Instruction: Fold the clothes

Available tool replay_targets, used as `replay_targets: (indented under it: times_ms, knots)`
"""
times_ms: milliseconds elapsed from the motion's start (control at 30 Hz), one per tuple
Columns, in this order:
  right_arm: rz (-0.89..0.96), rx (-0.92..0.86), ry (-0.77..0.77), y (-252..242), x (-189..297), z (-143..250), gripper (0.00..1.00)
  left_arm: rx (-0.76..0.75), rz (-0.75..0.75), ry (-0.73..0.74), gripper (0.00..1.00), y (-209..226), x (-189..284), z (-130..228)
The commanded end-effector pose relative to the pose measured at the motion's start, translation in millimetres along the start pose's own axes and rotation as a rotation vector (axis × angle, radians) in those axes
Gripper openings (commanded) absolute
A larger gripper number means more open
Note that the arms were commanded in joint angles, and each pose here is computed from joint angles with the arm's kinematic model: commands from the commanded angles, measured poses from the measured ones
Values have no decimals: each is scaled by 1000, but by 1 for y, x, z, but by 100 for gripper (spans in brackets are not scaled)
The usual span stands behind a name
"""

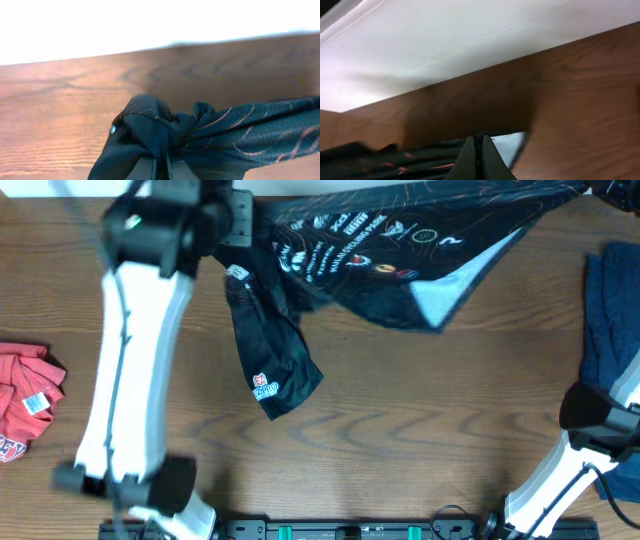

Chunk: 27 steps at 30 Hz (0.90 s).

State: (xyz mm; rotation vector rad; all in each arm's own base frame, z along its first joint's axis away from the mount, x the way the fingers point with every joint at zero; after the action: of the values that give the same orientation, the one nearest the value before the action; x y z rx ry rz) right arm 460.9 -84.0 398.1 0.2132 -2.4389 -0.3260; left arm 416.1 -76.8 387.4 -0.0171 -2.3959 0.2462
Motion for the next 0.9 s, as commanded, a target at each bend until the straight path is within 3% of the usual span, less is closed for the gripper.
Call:
replay_targets:
  times_ms: [0, 267, 467, 667, 867]
  knots:
    - [173, 93, -98, 1, 56, -15, 1, 19, -38, -163, 6, 19, 69, -19]
    - [214, 148, -226, 36, 131, -19, 1, -21, 70, -335, 6, 8, 173, -11]
    - [239, 167, -279, 54, 168, -13, 1, -29, 124, -401, 6, 5, 212, -3]
    - [237, 151, -249, 49, 160, -10, 1, -35, 111, -364, 6, 0, 192, -6]
    - [230, 103, -144, 23, 111, -7, 1, -57, 62, -217, 6, -12, 115, -9]
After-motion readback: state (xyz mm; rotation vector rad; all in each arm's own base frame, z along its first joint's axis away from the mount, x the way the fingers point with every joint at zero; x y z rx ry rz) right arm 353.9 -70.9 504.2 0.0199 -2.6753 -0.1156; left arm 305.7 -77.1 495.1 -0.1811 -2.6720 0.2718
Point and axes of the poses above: each gripper's point midway between its finger pads, its own x axis back along the fingers, its own y axis along the line the jaws close on, z = x × y, the point moved 2 cm from there along x, back along the fingers, and after that the axes turned 14 degrees about x, right-handed, at the moved point
